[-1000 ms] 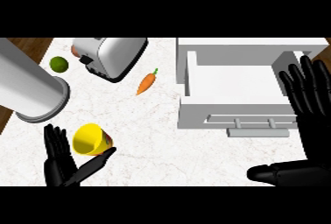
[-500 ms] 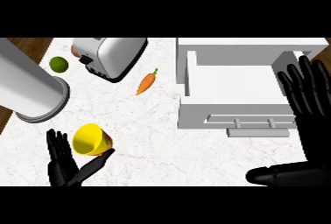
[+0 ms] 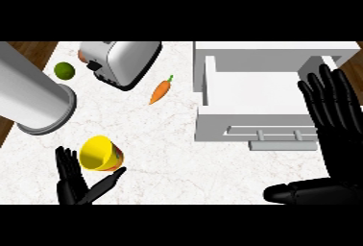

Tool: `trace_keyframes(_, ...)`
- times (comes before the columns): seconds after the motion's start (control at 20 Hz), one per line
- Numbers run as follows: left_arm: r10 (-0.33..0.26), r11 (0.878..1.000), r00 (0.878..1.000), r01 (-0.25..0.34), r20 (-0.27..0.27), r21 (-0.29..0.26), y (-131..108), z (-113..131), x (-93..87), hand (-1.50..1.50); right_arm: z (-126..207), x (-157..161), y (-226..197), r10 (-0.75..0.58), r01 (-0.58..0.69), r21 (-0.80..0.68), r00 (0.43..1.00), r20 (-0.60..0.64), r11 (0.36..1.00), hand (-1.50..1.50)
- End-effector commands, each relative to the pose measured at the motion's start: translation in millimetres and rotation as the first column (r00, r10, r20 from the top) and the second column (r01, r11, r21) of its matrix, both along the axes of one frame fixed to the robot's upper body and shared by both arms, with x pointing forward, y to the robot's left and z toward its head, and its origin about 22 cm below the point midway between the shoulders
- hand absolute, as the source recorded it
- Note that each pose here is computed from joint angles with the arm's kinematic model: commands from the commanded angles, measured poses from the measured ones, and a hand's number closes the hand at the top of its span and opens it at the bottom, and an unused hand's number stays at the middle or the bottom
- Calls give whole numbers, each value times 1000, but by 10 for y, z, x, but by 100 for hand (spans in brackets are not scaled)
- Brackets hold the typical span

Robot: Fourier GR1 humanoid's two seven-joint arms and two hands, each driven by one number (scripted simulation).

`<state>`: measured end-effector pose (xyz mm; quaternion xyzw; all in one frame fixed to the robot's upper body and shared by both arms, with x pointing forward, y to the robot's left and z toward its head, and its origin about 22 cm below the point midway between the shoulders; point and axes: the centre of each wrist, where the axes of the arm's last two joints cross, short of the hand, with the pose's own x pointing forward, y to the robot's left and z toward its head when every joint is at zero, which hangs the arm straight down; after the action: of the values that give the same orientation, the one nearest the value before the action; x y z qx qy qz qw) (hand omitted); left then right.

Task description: Pick up the cup, place it into the drawer and close the drawer

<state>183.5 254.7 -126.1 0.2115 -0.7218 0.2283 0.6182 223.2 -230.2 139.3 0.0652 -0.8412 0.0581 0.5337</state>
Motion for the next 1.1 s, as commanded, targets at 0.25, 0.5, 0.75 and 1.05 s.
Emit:
trace_keyframes(0.25,-33,999,999,33,39,-10,76,-119,54,-150,-203,5,151,5,-5,16,1000,-2,1000,-150)
trace_keyframes(0.5,-48,997,996,52,69,-65,21,-102,190,-150,-119,162,-72,1,-1,20,1000,12,1000,-150)
trace_keyframes(0.75,-43,995,997,49,71,-90,100,-200,223,-150,46,-19,-70,14,-14,1,1000,-8,1000,-150)
trace_keyframes(1.05,-116,973,979,146,168,-179,76,-255,372,-150,83,21,-115,-1,1,-2,1000,3,1000,-150)
